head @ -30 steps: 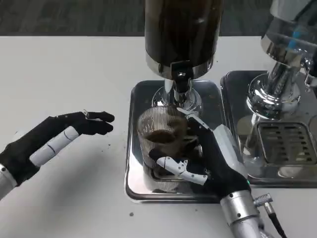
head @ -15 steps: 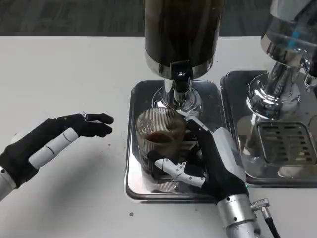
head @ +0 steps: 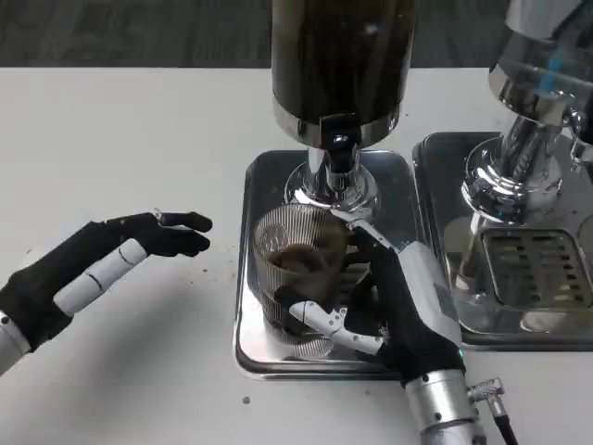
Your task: Grasp the cup under the faucet to collect the drink, then remove the cup.
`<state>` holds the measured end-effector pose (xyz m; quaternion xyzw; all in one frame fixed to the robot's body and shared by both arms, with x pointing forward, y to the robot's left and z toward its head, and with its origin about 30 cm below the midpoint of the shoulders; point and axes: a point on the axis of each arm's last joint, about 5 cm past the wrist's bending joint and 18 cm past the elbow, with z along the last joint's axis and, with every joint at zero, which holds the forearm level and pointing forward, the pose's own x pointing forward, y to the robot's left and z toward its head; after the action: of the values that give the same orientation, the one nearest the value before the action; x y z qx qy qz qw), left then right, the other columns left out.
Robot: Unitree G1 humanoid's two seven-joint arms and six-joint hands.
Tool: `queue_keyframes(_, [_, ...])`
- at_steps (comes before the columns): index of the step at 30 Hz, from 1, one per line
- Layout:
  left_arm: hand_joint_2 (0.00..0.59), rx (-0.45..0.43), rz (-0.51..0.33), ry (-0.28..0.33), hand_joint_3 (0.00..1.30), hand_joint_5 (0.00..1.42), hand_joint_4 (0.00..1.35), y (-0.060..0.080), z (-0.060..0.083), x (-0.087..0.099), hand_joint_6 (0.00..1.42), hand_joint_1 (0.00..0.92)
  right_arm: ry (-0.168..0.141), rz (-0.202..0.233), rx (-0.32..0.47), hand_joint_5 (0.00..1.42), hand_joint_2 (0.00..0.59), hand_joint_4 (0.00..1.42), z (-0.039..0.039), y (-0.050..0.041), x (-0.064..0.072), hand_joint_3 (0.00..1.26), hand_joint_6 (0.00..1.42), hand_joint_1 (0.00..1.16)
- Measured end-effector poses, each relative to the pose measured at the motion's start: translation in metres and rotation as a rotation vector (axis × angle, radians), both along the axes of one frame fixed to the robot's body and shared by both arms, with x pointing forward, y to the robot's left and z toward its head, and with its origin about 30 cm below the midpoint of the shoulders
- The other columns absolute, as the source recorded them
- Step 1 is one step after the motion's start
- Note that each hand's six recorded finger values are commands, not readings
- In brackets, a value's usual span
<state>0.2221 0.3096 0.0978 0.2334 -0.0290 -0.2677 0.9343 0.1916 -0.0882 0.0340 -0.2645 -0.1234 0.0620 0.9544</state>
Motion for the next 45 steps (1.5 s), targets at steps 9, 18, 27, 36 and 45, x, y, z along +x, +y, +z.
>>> queue_keyframes(9, [0.169, 0.0, 0.0, 0.002, 0.33, 0.31, 0.34, 0.0, 0.0, 0.0, 0.23, 0.0, -0.004, -0.02, 0.007, 0.6, 0.238, 0.48, -0.0016, 0.0004, -0.002, 0.37, 1.0, 0.57])
queue_keyframes(18, [0.166, 0.0, 0.0, 0.003, 0.33, 0.31, 0.34, 0.0, 0.0, 0.0, 0.23, 0.0, -0.012, -0.047, 0.021, 0.61, 0.239, 0.5, -0.0051, -0.0009, -0.008, 0.38, 1.02, 0.57])
queue_keyframes(27, [0.166, 0.001, -0.001, 0.005, 0.32, 0.31, 0.34, 0.0, -0.001, 0.0, 0.23, 0.0, -0.016, -0.055, 0.024, 0.62, 0.241, 0.5, -0.0057, -0.0019, -0.01, 0.4, 1.02, 0.57])
queue_keyframes(36, [0.167, 0.001, -0.003, 0.008, 0.32, 0.31, 0.34, 0.0, -0.001, 0.0, 0.23, 0.0, -0.021, -0.06, 0.03, 0.62, 0.242, 0.51, -0.0066, -0.0031, -0.012, 0.4, 1.02, 0.57])
queue_keyframes(45, [0.171, 0.001, -0.004, 0.021, 0.32, 0.31, 0.34, 0.0, -0.003, -0.001, 0.23, 0.0, -0.023, -0.06, 0.034, 0.64, 0.236, 0.52, -0.0066, -0.0035, -0.012, 0.41, 1.02, 0.56])
